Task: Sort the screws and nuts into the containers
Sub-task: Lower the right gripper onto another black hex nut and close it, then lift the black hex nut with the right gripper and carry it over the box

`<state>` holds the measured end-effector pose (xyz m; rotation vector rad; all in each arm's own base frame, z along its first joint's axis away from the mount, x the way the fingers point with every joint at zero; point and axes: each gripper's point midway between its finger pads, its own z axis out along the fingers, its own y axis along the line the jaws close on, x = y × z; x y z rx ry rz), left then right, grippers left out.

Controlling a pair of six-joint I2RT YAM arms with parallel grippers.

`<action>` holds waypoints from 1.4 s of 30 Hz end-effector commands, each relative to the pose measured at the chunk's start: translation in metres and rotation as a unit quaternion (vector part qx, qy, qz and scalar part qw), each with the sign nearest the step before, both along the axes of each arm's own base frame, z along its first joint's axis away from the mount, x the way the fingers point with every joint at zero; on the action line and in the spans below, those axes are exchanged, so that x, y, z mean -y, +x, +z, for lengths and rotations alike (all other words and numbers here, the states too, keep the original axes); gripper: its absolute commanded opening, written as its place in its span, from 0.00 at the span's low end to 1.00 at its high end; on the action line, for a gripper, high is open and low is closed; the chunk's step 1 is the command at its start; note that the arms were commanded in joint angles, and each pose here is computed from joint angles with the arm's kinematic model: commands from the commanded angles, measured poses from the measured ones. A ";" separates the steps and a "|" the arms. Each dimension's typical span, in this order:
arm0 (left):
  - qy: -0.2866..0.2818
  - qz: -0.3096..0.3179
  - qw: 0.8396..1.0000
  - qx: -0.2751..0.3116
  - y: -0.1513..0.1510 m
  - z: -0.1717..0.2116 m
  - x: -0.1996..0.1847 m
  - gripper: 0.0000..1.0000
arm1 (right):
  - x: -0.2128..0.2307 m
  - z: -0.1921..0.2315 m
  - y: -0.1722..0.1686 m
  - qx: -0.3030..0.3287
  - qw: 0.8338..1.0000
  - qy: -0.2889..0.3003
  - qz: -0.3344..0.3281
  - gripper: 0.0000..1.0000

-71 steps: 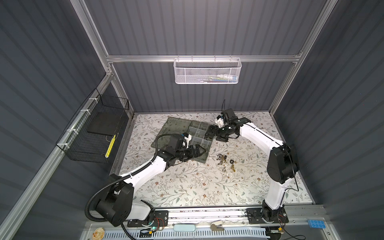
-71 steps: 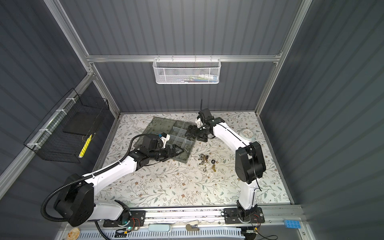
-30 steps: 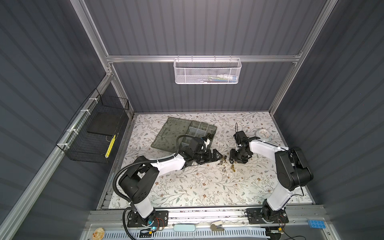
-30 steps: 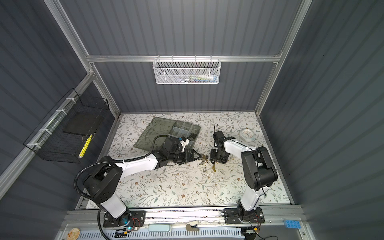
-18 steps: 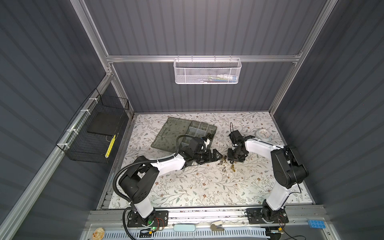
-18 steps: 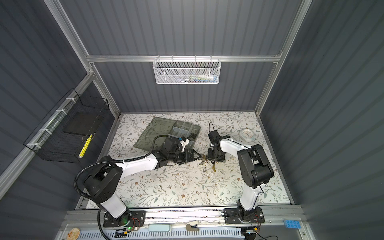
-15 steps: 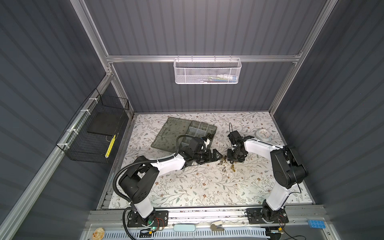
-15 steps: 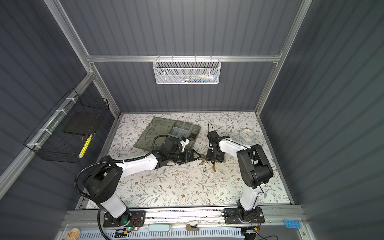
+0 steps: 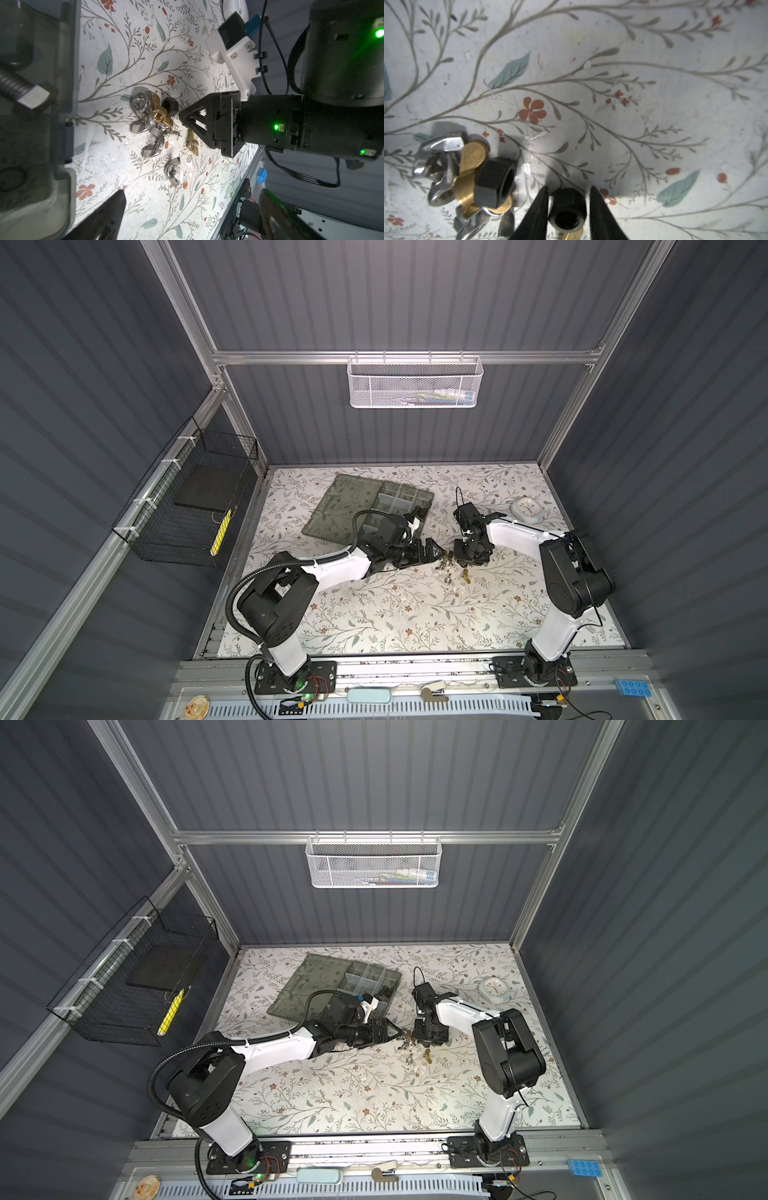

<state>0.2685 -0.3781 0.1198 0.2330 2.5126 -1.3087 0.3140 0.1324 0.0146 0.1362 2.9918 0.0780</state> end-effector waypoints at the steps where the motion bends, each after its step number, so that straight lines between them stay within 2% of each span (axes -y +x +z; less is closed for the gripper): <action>1: 0.001 -0.005 1.000 0.003 -0.001 0.004 0.003 1.00 | 0.008 -0.008 -0.013 -0.025 0.999 -0.021 -0.001 0.29; 10: -0.001 -0.005 1.000 0.005 -0.001 0.008 0.003 1.00 | 0.000 0.012 -0.007 -0.007 1.000 0.000 0.004 0.24; 28: 0.021 0.013 0.999 0.035 0.007 0.024 -0.018 1.00 | -0.032 0.073 0.024 0.041 0.997 0.068 0.026 0.23; 35: 0.023 0.037 0.998 0.040 0.020 0.033 -0.046 1.00 | -0.062 0.098 0.045 0.059 0.990 0.119 0.042 0.23; 42: 0.026 0.066 0.996 0.045 0.031 0.041 -0.082 1.00 | -0.112 0.120 0.064 0.070 0.975 0.202 0.064 0.23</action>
